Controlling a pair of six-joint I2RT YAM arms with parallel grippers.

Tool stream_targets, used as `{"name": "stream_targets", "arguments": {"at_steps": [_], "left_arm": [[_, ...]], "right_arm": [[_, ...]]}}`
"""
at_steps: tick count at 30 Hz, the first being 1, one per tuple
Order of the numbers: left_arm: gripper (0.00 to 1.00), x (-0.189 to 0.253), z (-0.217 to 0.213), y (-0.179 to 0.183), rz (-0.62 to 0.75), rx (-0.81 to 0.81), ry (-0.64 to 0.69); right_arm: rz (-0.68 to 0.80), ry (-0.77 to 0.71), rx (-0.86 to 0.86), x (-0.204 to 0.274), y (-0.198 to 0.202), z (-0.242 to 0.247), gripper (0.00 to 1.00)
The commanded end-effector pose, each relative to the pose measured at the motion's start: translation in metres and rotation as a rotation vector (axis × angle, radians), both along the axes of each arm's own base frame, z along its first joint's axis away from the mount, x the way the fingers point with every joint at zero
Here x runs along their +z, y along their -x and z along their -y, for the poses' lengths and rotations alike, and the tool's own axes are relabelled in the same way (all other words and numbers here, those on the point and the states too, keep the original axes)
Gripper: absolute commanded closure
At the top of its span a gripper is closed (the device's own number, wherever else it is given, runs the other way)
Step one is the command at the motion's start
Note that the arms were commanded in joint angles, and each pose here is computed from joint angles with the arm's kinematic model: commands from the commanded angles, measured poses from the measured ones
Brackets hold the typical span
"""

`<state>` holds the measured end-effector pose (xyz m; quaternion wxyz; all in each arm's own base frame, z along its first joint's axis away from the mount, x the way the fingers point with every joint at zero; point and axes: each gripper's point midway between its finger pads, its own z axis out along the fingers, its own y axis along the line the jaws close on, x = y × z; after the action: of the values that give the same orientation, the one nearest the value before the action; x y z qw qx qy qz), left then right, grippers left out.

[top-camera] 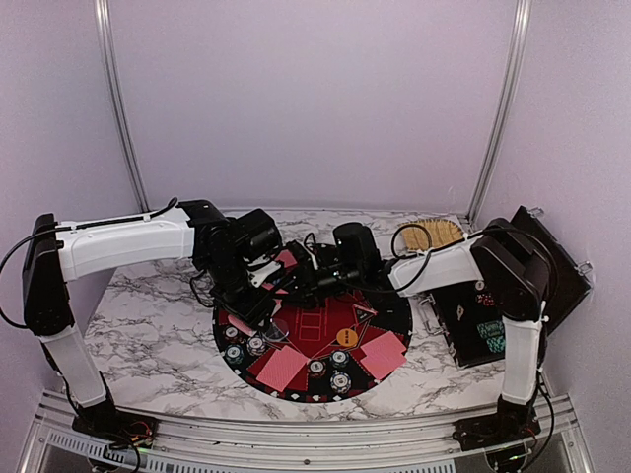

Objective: Distribute texas hold em gaming equipment
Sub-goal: Pick up the poker card from the face-down deck piles.

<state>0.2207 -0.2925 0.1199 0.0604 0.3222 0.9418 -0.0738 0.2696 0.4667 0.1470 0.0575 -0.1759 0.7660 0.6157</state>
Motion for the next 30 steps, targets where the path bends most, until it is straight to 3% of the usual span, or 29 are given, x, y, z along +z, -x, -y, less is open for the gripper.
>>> {"name": "stream_targets", "arguments": {"at_steps": [1, 19, 30], "left_arm": [[0.64, 0.006, -0.001, 0.000, 0.007, -0.008, -0.010], [0.64, 0.000, -0.005, -0.002, -0.004, 0.005, -0.029], [0.65, -0.001, -0.005, -0.002, -0.007, 0.006, -0.029]], "right_arm": [[0.038, -0.015, -0.024, 0.017, -0.005, 0.007, 0.71], [0.053, -0.040, -0.031, 0.034, -0.002, 0.013, 0.78], [0.045, -0.038, -0.032, 0.031, -0.001, 0.015, 0.90]]}}
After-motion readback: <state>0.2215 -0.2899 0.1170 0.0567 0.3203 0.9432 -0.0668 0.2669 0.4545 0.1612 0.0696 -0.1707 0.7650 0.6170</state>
